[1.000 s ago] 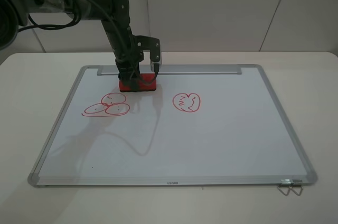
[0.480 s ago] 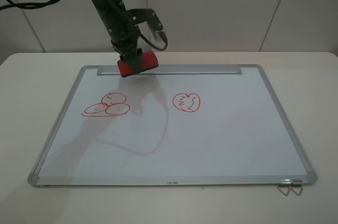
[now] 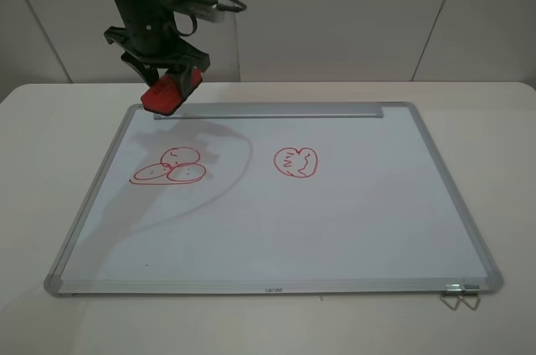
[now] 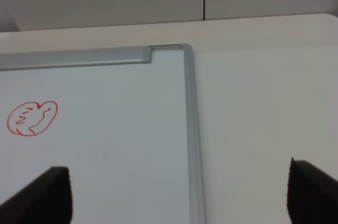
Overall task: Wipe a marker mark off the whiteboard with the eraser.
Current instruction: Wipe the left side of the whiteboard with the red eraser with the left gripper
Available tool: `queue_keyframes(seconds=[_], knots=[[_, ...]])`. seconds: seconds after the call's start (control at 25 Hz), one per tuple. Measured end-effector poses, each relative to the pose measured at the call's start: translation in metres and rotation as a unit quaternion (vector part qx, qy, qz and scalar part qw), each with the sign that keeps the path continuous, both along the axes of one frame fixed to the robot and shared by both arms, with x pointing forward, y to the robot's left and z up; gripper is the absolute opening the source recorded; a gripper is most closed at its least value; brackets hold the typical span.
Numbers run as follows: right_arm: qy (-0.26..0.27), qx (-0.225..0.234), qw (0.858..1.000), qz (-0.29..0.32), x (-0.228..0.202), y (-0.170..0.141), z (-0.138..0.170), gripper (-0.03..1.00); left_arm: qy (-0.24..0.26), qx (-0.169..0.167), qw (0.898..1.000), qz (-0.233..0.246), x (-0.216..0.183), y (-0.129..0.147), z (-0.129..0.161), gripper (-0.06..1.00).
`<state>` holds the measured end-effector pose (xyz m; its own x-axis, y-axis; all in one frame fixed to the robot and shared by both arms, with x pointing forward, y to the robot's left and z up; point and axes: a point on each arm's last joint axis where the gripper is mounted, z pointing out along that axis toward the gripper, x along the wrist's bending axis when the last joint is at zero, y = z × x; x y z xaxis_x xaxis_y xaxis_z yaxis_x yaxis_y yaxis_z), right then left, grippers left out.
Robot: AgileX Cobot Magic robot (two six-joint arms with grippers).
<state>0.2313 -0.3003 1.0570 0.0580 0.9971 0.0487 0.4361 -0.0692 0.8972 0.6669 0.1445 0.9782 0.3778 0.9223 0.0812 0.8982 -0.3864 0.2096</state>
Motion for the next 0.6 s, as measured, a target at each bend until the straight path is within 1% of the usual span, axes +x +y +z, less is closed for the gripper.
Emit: queue_keyframes(seconds=[0.08,0.2,0.44,0.6], knots=[[0.0,0.0,1.0,0.0,0.0,0.0,0.0,0.72,-0.003,-0.004,1.0,0.012,-0.008,0.005,0.003,0.56],[0.0,0.0,1.0,0.0,0.0,0.0,0.0,0.72,0.004,-0.005,1.0,0.024,-0.021,0.016,0.0,0.56],[0.0,0.0,1.0,0.0,0.0,0.0,0.0,0.72,0.037,0.0,0.998,0.057,-0.044,0.046,-0.029,0.56],[0.0,0.0,1.0,0.0,0.0,0.0,0.0,0.72,0.042,-0.013,0.997,0.064,-0.056,0.05,-0.048,0.56]])
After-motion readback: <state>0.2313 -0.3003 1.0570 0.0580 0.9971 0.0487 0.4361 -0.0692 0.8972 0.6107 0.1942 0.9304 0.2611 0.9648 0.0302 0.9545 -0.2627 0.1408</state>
